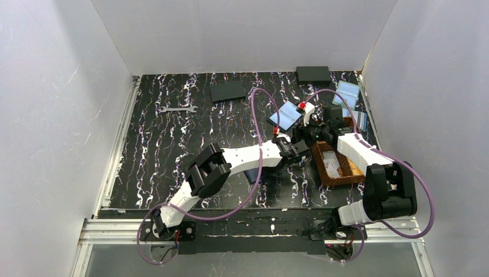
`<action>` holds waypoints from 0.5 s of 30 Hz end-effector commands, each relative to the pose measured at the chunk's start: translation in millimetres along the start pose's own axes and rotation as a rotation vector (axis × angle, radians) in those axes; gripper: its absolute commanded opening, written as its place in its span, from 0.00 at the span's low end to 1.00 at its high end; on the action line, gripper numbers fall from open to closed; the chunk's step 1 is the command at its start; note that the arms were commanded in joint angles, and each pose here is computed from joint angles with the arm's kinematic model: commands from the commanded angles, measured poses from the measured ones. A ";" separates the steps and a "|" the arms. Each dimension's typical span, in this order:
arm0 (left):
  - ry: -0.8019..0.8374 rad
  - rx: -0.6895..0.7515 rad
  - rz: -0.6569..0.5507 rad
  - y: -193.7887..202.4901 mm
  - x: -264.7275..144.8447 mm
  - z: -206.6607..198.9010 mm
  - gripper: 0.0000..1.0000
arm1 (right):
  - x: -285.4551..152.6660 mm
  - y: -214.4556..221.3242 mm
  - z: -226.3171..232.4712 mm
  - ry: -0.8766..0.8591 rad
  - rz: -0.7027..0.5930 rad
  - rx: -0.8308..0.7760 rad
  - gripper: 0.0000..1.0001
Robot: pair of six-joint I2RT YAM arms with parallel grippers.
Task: Take the credit cards out of the card holder
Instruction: Open the card holder at the center of the board.
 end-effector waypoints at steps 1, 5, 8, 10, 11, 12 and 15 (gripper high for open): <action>-0.027 -0.021 -0.033 -1.8 -19.6 19.4 0.22 | -6.2 -17.5 2.3 -0.020 -0.049 -0.027 0.79; 0.026 -0.046 -0.069 1.1 -39.4 37.1 0.00 | -6.9 -17.3 3.3 -0.031 -0.049 -0.033 0.79; 0.078 -0.068 -0.105 9.9 -45.2 50.9 0.00 | -7.4 -17.1 4.7 -0.045 -0.052 -0.039 0.78; 0.108 -0.087 -0.146 14.5 -50.6 62.4 0.00 | -7.5 -16.7 6.3 -0.061 -0.055 -0.043 0.78; 0.125 -0.101 -0.170 16.1 -53.6 68.5 0.00 | -7.5 -16.3 7.8 -0.080 -0.056 -0.044 0.78; 0.142 -0.113 -0.188 18.6 -54.8 74.6 0.00 | -7.3 -16.0 9.1 -0.095 -0.058 -0.046 0.78; 0.223 -0.166 -0.237 24.4 -59.8 92.0 0.00 | -6.4 -14.8 14.0 -0.167 -0.065 -0.049 0.78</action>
Point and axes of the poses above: each gripper's point midway between its finger pads, its own x axis out along the fingers, its own z axis along the line the jaws close on, y = z × x, the point moved 10 cm from there along -x, back along the fingers, and after that the axes turned 2 degrees about x, right-handed, at the moved point
